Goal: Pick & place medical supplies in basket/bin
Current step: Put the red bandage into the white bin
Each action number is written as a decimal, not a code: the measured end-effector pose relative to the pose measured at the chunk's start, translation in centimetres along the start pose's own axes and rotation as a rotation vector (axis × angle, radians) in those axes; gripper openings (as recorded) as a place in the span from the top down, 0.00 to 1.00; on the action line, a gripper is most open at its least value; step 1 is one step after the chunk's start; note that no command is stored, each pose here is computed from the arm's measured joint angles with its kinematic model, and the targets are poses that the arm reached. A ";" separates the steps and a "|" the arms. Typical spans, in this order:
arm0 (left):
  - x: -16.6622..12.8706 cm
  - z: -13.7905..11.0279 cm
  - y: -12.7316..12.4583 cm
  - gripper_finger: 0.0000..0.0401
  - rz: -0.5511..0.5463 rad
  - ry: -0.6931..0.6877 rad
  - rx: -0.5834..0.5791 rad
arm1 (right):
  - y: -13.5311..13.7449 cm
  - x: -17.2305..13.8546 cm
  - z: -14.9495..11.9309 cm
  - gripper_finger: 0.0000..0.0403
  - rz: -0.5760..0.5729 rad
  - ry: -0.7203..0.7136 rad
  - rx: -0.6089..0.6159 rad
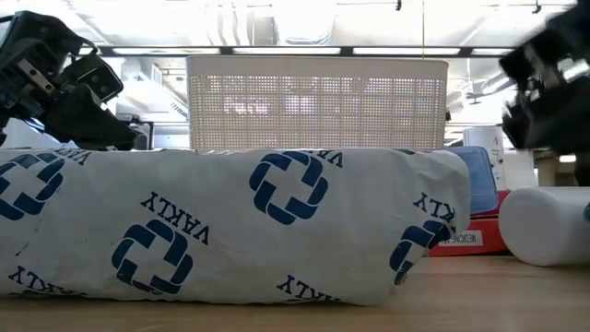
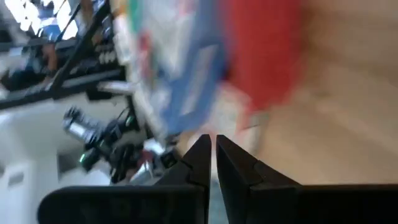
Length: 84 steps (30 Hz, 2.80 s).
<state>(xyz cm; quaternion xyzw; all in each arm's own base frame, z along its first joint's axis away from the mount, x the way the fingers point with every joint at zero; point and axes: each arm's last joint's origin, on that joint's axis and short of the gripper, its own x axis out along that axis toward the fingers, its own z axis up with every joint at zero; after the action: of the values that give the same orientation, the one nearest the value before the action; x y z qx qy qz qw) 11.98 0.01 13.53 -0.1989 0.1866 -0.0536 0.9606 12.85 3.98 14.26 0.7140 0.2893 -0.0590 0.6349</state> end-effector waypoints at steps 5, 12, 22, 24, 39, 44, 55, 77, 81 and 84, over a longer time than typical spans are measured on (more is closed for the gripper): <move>0.0 0.0 0.0 1.00 0.000 0.000 0.002 | 5.4 0.0 -0.9 0.96 0.036 0.017 -0.164; 0.0 0.0 0.0 1.00 0.000 0.000 0.004 | 8.8 -0.1 -1.8 0.96 -0.341 0.098 -0.293; 0.0 0.0 0.0 1.00 0.000 0.000 0.004 | 8.4 0.5 -1.4 0.96 -0.990 -0.037 -0.349; 0.0 0.0 0.0 1.00 0.000 0.000 0.004 | 9.0 1.4 -1.5 0.96 -0.942 -0.046 -0.437; 0.0 0.0 0.0 1.00 0.000 0.000 0.004 | 7.4 7.3 -1.8 0.56 -0.994 0.115 -0.711; 0.0 0.0 0.0 1.00 0.000 0.001 0.004 | 7.4 7.5 -2.7 0.44 -0.984 -0.022 -0.803; 0.0 0.0 0.0 1.00 0.000 0.000 0.003 | 7.0 8.7 -3.1 0.30 -0.836 -0.172 -0.813; 0.0 0.0 0.0 1.00 0.000 0.000 0.003 | 4.0 11.9 -0.2 0.43 -0.977 -0.281 -0.611; 0.0 0.0 0.0 1.00 0.000 0.000 0.003 | 4.2 11.1 -0.1 0.58 -0.987 -0.352 -0.585; 0.0 0.0 0.0 1.00 0.000 0.000 0.003 | 4.6 10.2 -0.1 0.70 -0.989 -0.385 -0.541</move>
<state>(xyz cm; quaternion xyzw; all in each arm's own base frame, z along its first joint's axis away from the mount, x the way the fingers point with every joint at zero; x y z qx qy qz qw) 11.98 0.01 13.53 -0.1973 0.1866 -0.0541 0.9609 23.48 7.44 13.73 0.2839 0.4721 -0.4000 0.7325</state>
